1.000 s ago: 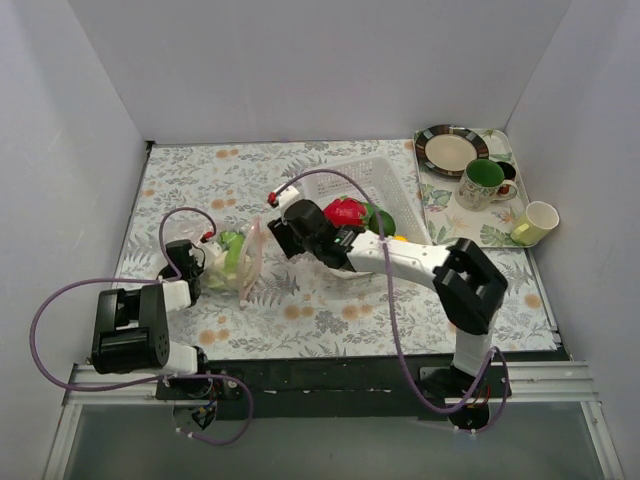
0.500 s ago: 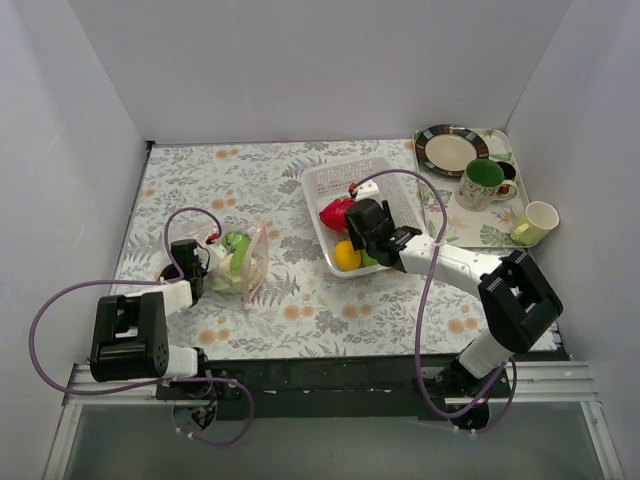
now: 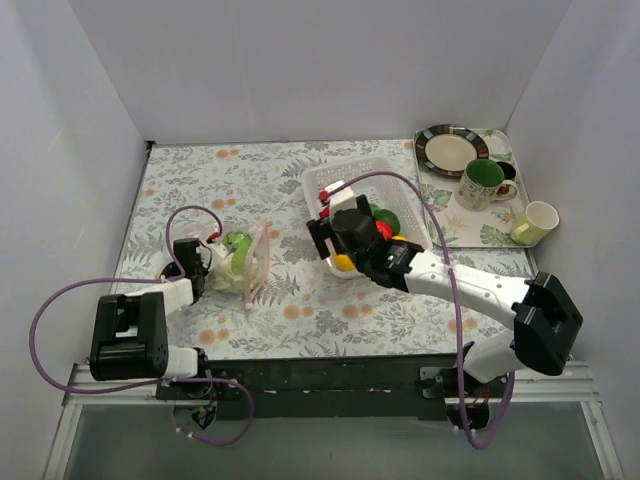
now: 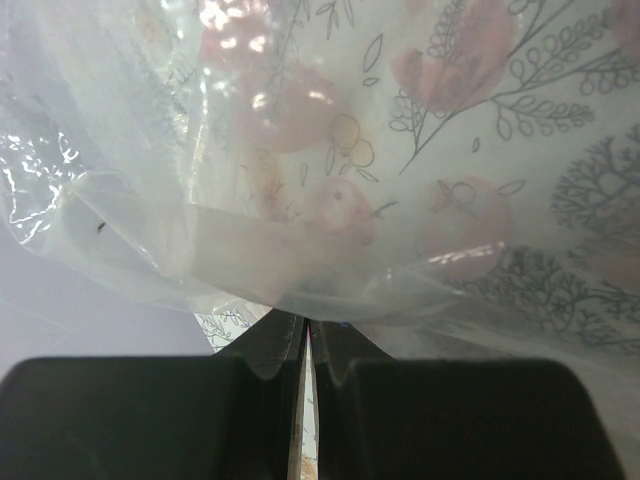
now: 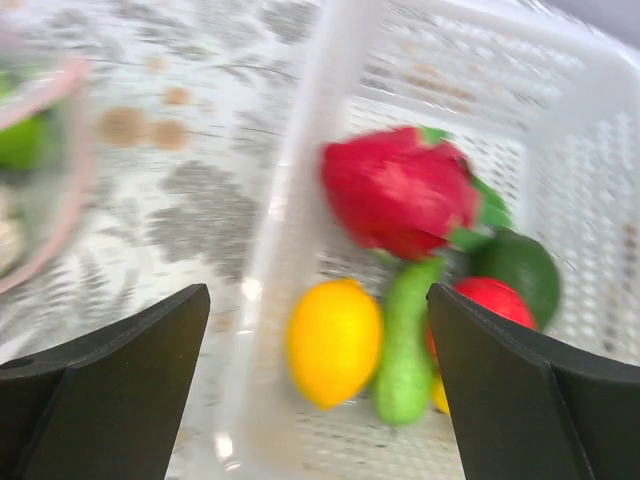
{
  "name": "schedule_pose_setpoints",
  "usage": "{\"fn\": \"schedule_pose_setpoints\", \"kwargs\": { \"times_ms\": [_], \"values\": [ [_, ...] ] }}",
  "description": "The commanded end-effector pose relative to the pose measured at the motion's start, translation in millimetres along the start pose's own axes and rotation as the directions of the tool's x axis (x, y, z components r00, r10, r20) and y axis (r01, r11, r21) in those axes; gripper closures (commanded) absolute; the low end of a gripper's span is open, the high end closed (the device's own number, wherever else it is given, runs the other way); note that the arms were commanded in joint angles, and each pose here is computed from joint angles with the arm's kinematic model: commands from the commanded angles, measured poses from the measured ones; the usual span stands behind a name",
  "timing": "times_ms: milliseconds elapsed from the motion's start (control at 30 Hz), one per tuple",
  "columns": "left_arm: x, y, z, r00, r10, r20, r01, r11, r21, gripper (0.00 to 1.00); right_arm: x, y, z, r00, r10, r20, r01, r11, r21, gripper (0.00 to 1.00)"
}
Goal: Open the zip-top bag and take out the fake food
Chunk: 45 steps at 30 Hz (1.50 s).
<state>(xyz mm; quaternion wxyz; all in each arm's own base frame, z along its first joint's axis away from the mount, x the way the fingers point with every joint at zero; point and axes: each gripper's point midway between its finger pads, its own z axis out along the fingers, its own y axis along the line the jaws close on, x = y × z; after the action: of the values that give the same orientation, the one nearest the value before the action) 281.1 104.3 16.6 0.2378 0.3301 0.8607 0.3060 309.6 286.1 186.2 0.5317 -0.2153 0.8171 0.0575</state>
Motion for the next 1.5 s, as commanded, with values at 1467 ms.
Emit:
{"fn": "schedule_pose_setpoints", "kwargs": {
  "times_ms": [1467],
  "values": [
    [12, -51, 11, 0.995, 0.085, -0.049, -0.074, 0.979, 0.189, 1.0, 20, 206, 54, 0.976, -0.08, 0.201, 0.207, 0.616, -0.76, 0.01]
  ]
}}
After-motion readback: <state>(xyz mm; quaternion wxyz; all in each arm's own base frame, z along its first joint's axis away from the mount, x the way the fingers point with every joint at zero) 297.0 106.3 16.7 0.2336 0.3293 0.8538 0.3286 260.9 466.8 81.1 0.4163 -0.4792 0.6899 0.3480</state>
